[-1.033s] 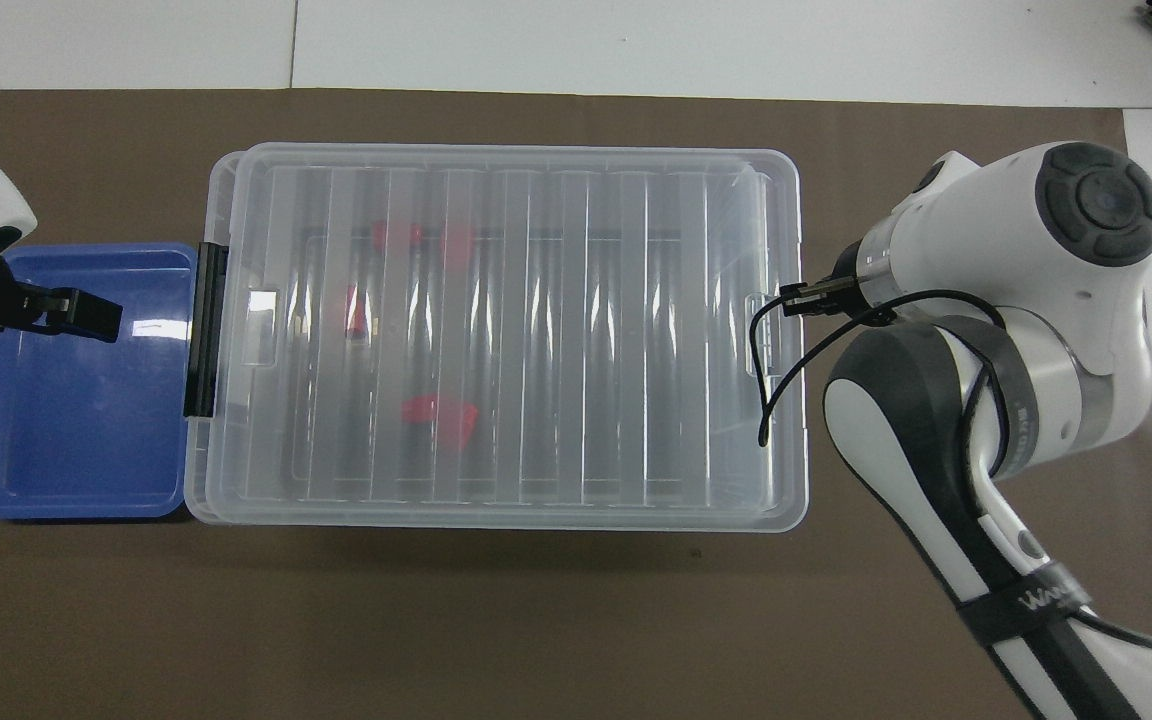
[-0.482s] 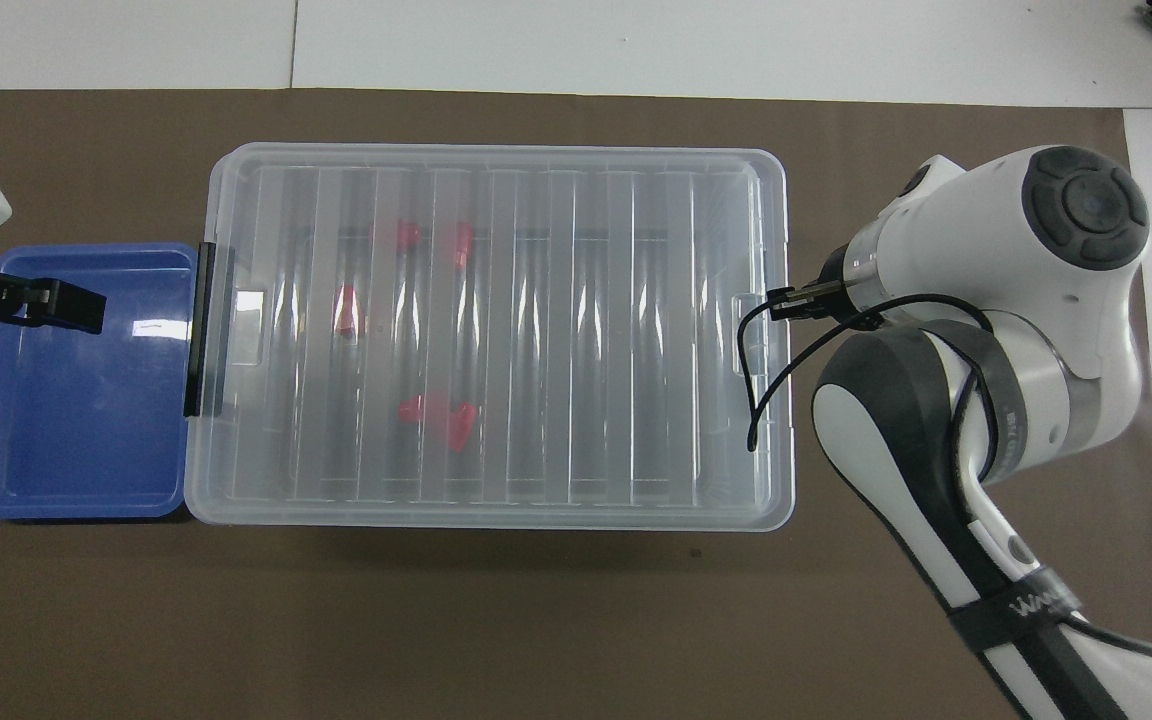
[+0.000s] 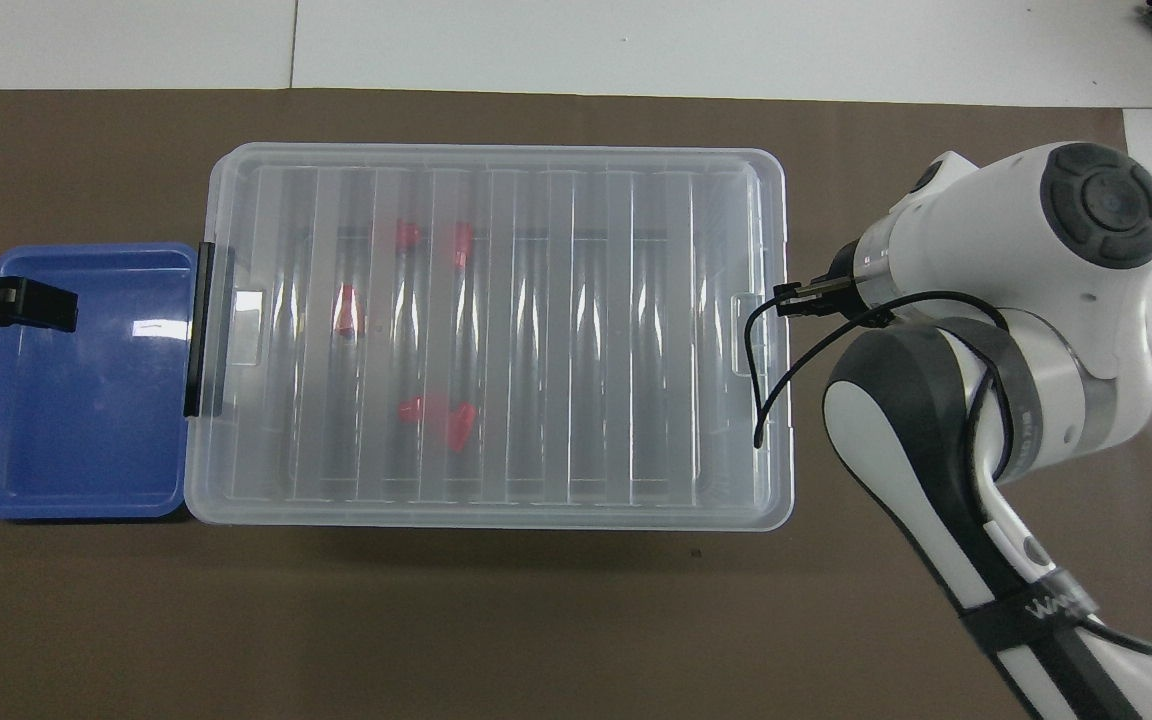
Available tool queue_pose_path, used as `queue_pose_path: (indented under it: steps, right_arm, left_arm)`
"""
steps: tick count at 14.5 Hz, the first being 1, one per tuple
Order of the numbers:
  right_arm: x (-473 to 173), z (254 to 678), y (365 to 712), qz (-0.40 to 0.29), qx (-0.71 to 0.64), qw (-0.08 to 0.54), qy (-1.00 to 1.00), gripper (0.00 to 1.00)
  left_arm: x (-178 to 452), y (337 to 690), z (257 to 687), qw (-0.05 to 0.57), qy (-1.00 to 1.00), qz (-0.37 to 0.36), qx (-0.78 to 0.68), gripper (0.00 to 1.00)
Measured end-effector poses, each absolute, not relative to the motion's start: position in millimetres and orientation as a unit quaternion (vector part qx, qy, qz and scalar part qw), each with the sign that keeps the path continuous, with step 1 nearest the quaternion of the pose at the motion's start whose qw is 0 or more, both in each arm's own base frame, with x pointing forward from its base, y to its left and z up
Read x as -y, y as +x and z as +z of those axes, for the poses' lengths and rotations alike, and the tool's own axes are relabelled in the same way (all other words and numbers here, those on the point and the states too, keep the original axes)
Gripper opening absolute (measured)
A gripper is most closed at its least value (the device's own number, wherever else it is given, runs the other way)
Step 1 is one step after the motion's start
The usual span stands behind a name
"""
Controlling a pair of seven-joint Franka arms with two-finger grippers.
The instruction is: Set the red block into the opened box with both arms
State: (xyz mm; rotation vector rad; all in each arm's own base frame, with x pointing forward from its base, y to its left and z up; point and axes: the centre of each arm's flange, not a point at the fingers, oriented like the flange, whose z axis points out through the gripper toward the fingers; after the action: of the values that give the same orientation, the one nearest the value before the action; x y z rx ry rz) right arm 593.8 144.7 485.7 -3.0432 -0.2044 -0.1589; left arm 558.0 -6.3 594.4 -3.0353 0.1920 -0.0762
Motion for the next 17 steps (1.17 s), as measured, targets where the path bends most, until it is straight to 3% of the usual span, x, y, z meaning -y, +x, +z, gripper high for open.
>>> queue_pose_path:
  steps: [7, 17]
  right_arm:
    - [-57, 534, 591, -0.081, -0.002, 0.042, -0.996, 0.97]
    - [10, 628, 569, -0.045, -0.044, 0.004, -0.998, 1.0]
  left_arm:
    - [14, 558, 595, 0.05, -0.996, -0.026, -0.073, 1.0]
    - [-9, 553, 605, 0.05, -0.997, -0.034, -0.054, 1.0]
